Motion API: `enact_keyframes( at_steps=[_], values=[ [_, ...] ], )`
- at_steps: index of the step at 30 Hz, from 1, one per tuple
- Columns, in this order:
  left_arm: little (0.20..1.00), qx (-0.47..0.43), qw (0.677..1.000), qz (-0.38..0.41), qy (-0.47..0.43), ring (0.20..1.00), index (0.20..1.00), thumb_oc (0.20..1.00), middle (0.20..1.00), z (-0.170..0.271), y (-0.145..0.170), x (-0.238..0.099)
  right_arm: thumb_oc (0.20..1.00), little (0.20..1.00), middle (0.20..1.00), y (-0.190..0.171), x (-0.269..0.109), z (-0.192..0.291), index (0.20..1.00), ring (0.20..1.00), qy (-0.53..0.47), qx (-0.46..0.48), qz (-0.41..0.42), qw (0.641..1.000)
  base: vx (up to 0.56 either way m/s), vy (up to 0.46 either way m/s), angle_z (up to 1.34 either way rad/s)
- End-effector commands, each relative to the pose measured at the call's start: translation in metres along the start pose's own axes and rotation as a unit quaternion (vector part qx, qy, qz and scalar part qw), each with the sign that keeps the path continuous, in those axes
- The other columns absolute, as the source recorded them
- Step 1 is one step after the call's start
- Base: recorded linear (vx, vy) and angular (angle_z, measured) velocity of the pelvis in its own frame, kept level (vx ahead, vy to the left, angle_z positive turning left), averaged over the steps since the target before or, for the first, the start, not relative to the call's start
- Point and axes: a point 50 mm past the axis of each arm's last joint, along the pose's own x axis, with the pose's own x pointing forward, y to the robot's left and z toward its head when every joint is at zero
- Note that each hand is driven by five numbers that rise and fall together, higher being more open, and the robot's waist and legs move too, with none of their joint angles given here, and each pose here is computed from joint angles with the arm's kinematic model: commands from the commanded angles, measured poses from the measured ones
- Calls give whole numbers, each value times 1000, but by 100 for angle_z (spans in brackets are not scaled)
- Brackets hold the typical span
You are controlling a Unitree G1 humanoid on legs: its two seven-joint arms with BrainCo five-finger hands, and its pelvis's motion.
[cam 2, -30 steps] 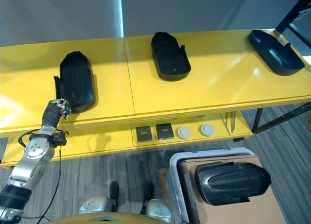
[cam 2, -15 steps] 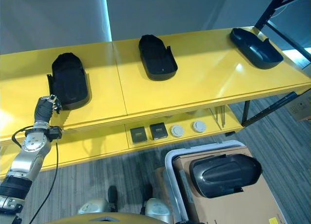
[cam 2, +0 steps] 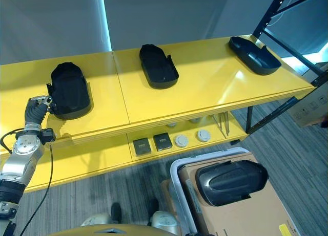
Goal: Move parts from the plastic box to the shelf.
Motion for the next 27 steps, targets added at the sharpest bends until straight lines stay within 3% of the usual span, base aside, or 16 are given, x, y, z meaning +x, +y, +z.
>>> enact_keyframes(
  at_steps=[1,2,10,15,18,19,22,23,24,27],
  values=[
    [677,-13,995,-12,-102,677,677,677,677,39,-2,13,1000,1000,1000,-6,-3,-21,1000,1000,34,-24,-6,999,0,0,0],
    [1000,-24,991,-29,-127,1000,1000,1000,1000,49,-5,9,1000,1000,1000,-6,-2,-21,1000,1000,34,-19,-7,999,0,0,0],
    [1000,-91,962,-140,-215,1000,1000,1000,1000,88,-18,-23,1000,1000,1000,-4,-1,-18,1000,1000,27,12,-17,999,-49,31,0],
    [1000,-185,931,-267,-165,1000,1000,1000,1000,80,-41,-42,1000,1000,1000,-11,0,-10,1000,1000,30,47,-39,998,-109,100,0],
    [1000,-222,918,-304,-125,1000,1000,1000,1000,67,-51,-48,1000,1000,1000,-14,0,-11,1000,1000,42,69,-53,995,-106,153,-4],
    [1000,-258,901,-339,-77,1000,1000,1000,1000,52,-61,-55,1000,1000,1000,-15,-1,-18,1000,1000,62,91,-62,992,-109,179,-13],
    [1000,-272,884,-379,-46,1000,1000,1000,1000,39,-72,-62,1000,1000,1000,-13,-2,-31,1000,1000,89,115,-69,987,-88,110,-23],
    [1000,-283,863,-419,-13,1000,1000,1000,1000,29,-79,-69,1000,1000,1000,-10,-3,-39,1000,1000,107,144,-74,981,-159,50,-41],
    [1000,-339,807,-481,51,1000,1000,1000,1000,17,-92,-82,1000,1000,1000,-7,-3,-47,1000,1000,120,174,-73,975,-160,21,-46],
    [1000,-351,778,-518,66,1000,1000,1000,1000,7,-98,-93,1000,1000,1000,-9,-4,-48,1000,1000,129,169,-74,974,-139,-8,-58]
  ],
)
